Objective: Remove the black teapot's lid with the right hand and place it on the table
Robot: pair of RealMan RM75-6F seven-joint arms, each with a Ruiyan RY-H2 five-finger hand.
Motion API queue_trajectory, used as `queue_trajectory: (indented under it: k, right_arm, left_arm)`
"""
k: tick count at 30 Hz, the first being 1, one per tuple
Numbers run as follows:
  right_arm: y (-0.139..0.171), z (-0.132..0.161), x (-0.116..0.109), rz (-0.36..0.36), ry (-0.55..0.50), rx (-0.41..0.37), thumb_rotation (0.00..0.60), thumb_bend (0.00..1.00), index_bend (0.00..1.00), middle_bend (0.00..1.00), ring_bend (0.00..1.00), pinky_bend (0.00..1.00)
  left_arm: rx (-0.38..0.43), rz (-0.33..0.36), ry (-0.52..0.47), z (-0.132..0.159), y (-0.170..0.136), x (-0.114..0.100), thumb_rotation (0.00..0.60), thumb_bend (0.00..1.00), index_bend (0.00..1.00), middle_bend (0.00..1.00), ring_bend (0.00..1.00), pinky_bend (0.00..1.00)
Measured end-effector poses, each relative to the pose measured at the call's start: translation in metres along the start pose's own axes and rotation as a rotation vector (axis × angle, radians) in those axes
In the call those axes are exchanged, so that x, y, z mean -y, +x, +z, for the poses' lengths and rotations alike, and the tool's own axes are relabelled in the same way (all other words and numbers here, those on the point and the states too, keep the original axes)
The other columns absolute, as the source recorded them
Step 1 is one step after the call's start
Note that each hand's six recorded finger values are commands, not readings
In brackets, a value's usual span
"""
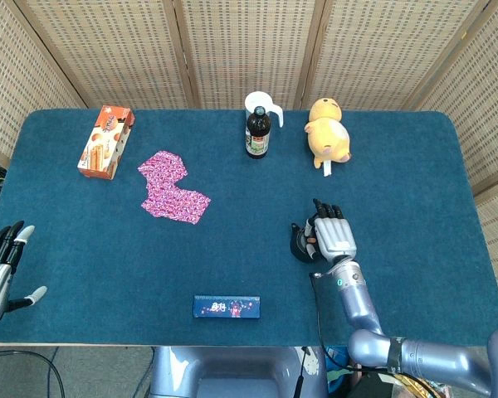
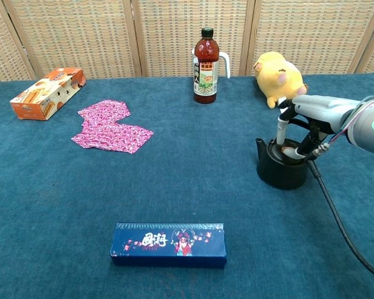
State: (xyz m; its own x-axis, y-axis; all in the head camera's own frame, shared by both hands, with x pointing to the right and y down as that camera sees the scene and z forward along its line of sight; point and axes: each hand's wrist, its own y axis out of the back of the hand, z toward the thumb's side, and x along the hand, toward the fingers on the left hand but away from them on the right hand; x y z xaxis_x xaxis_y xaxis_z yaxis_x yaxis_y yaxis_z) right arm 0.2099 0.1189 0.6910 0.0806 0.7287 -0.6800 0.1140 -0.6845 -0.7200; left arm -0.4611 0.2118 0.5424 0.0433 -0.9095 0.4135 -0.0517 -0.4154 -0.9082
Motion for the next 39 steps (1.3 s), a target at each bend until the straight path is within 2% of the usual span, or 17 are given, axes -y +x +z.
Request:
queue_trajectory:
  k: [20,23,30,39]
  right_arm:
    - [-0.003,-0.007,0.004,0.014,0.041,0.019,0.600,0.56,0.50,0.00,0.00,0.00]
    - [-0.004,-0.008,0.007,0.021,0.046,0.019,0.600,0.58,0.52,0.00,0.00,0.00]
    - [-0.005,-0.008,0.008,0.018,0.041,0.013,0.600,0.61,0.64,0.00,0.00,0.00]
    - [-0.003,-0.003,-0.004,-0.023,0.015,-0.007,0.600,0.61,0.65,0.00,0.00,0.00]
  left_arm:
    - [-0.005,-0.008,-0.001,-0.001,0.001,0.001,0.600,0.17,0.00,0.00,0.00,0.00]
    - [-0.007,-0.007,-0.003,-0.001,0.001,0.001,0.600,0.17,0.00,0.00,0.00,0.00]
    - [-0.010,-0.007,-0.006,-0.002,0.001,0.000,0.600,0.17,0.00,0.00,0.00,0.00]
    - [-0.011,-0.007,-0.007,-0.003,0.001,0.000,0.600,0.17,0.00,0.00,0.00,0.00]
